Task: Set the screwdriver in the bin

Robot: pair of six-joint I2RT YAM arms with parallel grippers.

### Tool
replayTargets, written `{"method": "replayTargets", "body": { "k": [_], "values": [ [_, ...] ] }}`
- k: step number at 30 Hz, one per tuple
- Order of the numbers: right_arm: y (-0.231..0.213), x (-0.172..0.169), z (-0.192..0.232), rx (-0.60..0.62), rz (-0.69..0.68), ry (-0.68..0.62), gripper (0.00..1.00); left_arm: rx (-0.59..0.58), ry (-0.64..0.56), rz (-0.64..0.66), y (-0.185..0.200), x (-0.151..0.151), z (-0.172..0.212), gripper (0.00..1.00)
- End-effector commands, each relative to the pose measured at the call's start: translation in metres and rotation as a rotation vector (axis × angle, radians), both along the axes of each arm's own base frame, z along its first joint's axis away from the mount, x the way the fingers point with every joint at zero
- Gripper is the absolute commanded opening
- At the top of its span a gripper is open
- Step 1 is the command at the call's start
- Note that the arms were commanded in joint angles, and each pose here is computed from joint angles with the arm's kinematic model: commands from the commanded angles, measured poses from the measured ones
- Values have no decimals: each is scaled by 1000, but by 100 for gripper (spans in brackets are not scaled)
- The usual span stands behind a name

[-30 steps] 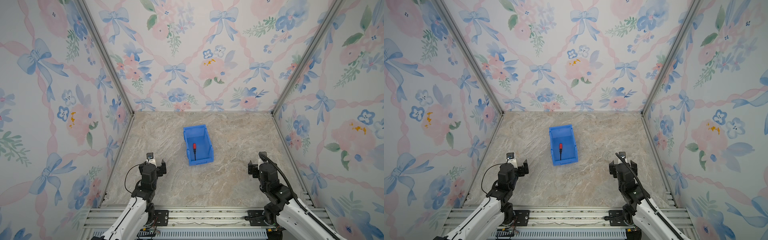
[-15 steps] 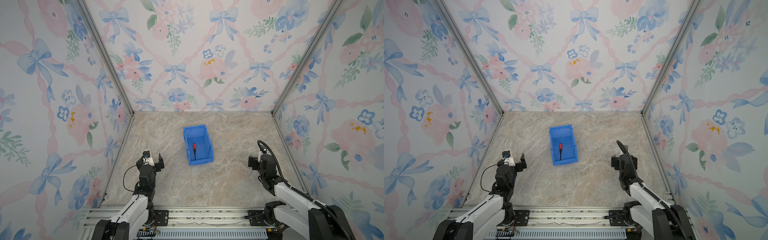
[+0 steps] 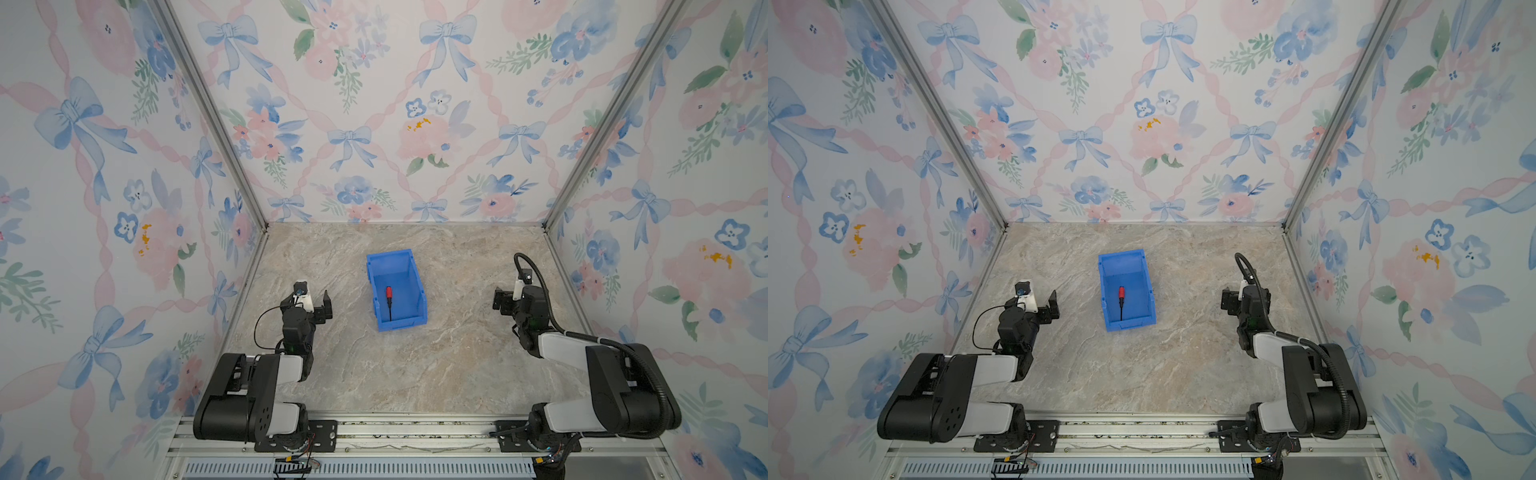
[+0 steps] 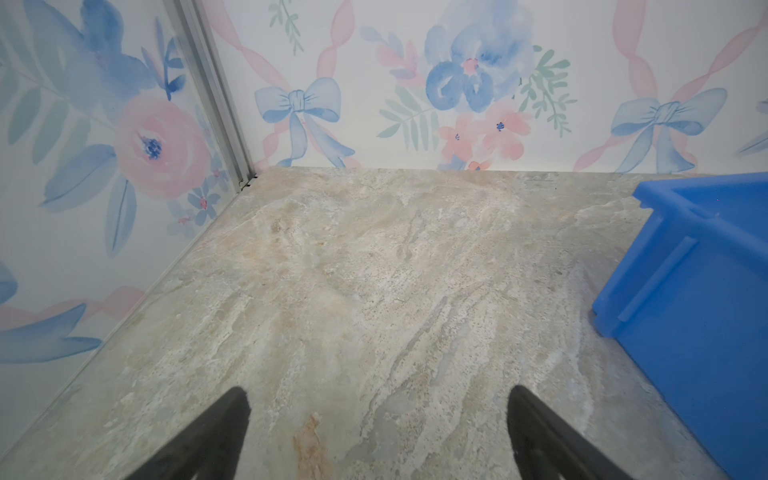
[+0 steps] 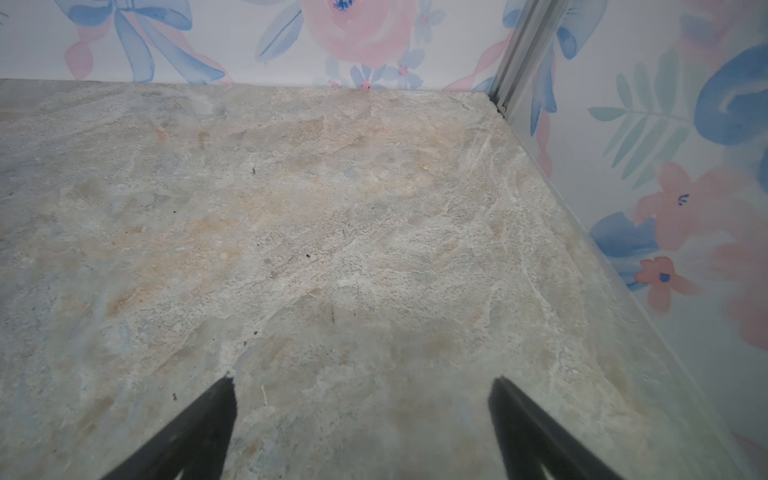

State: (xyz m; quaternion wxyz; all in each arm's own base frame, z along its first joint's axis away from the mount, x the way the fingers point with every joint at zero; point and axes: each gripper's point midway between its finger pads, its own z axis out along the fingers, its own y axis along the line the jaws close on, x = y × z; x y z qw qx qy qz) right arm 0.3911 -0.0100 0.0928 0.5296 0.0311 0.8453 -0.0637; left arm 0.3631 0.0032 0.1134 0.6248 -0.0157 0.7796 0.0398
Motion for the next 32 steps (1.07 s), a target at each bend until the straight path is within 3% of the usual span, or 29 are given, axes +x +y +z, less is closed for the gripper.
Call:
{"method": "replayTargets", "body": {
  "k": [1, 7, 32],
  "values": [
    [3, 14, 11, 38, 27, -72, 97, 24, -22, -34, -4, 10, 2, 98],
    [10, 10, 5, 54, 82, -111, 97, 17, -15, -45, -4, 15, -7, 97],
    [10, 10, 5, 21, 61, -106, 97, 18, -15, -37, -2, 15, -7, 98]
  ]
}}
